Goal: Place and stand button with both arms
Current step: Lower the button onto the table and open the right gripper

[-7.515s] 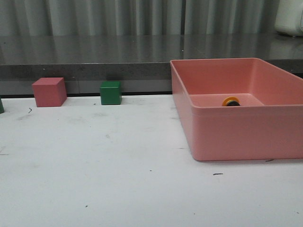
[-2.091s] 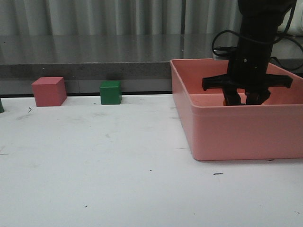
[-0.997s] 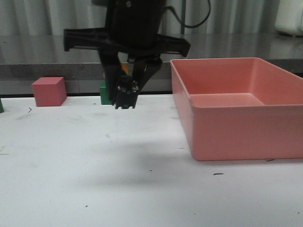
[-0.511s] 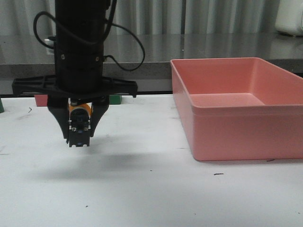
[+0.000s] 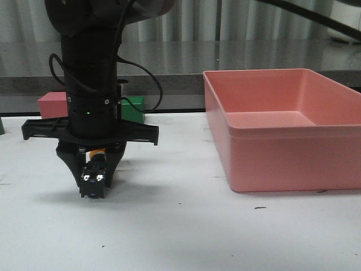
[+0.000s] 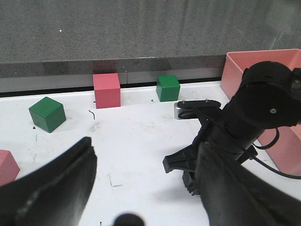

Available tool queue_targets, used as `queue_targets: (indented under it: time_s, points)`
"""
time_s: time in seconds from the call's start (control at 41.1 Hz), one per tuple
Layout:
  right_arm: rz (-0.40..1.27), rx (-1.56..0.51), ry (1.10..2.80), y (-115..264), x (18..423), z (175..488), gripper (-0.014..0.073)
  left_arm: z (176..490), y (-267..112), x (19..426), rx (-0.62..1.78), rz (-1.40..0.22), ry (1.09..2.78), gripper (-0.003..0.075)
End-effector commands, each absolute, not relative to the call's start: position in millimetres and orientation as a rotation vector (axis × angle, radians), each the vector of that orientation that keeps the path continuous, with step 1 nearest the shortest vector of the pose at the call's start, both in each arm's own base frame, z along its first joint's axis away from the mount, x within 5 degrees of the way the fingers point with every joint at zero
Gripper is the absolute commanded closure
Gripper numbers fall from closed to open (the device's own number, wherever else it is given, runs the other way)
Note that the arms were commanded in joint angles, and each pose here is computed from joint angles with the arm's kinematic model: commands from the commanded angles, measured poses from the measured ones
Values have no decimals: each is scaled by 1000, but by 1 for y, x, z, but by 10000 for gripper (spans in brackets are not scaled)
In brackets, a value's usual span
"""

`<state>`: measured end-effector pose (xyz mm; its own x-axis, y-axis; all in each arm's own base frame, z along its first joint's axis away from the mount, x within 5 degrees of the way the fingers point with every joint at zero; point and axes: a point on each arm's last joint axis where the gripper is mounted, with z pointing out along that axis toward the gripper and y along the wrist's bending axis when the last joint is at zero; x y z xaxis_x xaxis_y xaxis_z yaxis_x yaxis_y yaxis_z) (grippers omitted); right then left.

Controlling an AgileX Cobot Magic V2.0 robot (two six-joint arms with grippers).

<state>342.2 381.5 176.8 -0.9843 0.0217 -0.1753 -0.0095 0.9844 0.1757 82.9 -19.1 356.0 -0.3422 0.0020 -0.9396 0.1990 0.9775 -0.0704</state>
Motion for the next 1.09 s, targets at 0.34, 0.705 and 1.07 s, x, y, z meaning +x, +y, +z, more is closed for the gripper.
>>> queue_targets:
  time_s: [0.34,0.705,1.07]
  points:
    - [418,28,2823,382,345,224,146,372,-20,86,126,-231,1813,281]
    - [333,-218,2743,369,339,272,146,372,-20,86,126,-231,1813,281]
    - [215,-634,2599,337,317,341,147,372,-20,86,126,-231,1813,281]
